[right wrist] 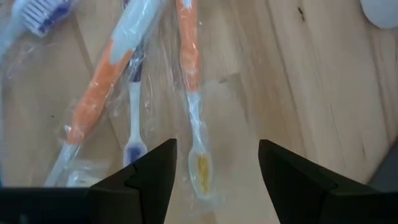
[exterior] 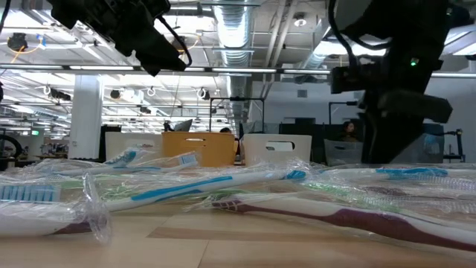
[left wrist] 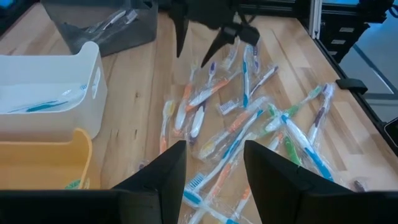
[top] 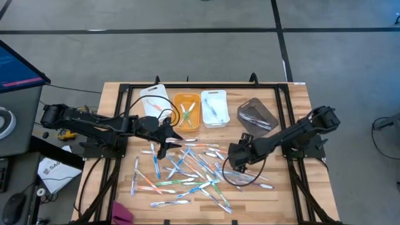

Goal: Pick & Place Toothbrushes
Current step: Put the white orange toothbrush into the left white bin

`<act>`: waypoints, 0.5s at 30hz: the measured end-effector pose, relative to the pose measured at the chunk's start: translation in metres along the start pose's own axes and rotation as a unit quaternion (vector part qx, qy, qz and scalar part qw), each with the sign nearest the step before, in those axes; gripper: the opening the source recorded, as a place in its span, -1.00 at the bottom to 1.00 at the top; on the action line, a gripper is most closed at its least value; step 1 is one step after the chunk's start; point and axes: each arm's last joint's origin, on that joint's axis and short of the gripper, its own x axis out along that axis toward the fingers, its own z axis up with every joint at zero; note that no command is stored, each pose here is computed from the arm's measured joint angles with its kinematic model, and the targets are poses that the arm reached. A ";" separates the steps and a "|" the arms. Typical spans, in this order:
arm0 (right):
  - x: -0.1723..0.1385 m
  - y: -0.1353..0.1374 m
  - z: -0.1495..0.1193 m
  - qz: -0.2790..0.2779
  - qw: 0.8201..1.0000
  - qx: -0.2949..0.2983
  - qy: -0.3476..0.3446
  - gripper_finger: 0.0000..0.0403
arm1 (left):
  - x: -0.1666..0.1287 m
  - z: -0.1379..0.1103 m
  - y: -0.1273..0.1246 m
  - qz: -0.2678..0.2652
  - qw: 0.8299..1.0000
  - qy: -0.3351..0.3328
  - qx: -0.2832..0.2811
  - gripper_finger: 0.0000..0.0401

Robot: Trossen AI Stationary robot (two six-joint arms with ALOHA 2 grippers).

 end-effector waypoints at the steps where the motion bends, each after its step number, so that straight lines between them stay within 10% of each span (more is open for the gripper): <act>1: -0.001 0.001 0.002 -0.001 1.000 -0.006 0.002 0.10 | 0.000 0.000 0.000 0.000 1.000 -0.002 0.000 -0.23; 15: -0.005 0.000 0.020 0.025 1.000 0.000 -0.002 0.10 | 0.000 0.000 0.000 0.001 1.000 -0.001 0.000 -0.23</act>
